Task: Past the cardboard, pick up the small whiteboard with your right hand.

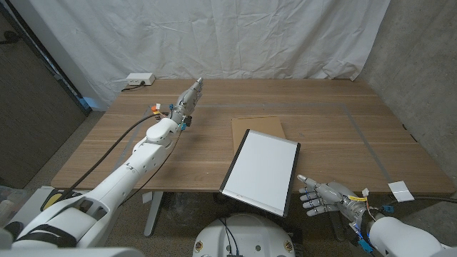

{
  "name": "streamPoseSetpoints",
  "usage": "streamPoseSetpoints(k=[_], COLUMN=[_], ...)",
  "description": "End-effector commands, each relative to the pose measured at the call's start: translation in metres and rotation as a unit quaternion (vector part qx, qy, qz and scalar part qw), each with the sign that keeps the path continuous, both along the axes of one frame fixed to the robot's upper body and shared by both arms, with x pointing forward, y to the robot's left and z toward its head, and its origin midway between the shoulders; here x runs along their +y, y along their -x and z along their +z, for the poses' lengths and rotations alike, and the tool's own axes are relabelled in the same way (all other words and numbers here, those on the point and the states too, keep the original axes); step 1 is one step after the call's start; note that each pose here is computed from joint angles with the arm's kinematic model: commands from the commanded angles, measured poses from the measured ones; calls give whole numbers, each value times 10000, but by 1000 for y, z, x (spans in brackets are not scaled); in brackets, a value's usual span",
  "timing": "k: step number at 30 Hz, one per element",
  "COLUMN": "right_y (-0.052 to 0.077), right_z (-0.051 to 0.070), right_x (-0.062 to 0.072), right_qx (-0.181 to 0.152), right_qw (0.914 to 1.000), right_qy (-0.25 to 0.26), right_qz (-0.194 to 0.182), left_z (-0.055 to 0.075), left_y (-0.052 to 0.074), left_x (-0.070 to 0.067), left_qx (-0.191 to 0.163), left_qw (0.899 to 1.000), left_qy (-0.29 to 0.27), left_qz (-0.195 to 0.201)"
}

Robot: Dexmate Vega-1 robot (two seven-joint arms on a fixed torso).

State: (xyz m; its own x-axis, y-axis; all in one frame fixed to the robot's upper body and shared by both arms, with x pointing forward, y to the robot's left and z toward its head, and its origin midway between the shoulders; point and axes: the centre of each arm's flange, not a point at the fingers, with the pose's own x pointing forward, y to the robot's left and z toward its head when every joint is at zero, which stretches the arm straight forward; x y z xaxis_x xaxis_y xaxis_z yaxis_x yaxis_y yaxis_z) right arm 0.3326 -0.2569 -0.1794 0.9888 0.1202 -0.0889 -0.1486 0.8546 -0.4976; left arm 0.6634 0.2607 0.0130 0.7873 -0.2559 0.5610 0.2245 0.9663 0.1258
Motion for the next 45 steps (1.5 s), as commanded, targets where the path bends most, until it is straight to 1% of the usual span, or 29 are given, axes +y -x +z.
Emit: streamPoseSetpoints(k=[1,5,11,20,24,30,35,37,41,45], right_y=[-7,-7,-9,-6,-5,-7,-10,-10,-15,-19], right_z=[-1,-3,-3,2,3,4,6,6,7,8], right_x=[6,7,8,14,17,20,23,23,24,24], right_qx=[175,266,435,464,477,663,875,919,1121,1205], right_qw=[9992,9979,9965,9953,9951,9935,9904,9899,9869,9853], right_qy=[-294,-464,-520,-600,-600,-566,-460,-423,-289,-264], right_qz=[215,358,483,603,624,738,965,997,1123,1180], left_z=[4,2,1,-4,-4,-5,-7,-7,-10,-11], left_y=[0,-1,-1,-3,-4,-3,-3,-3,-4,-4], left_x=[4,4,5,9,9,8,9,10,10,10], left_qx=[-45,-16,-21,38,29,27,42,38,49,61], left_qw=[10000,10000,10000,10000,10000,10000,9999,9999,9999,9999], left_qy=[19,7,31,83,74,68,90,107,135,145], left_qz=[19,14,13,3,-10,-23,11,1,6,19])
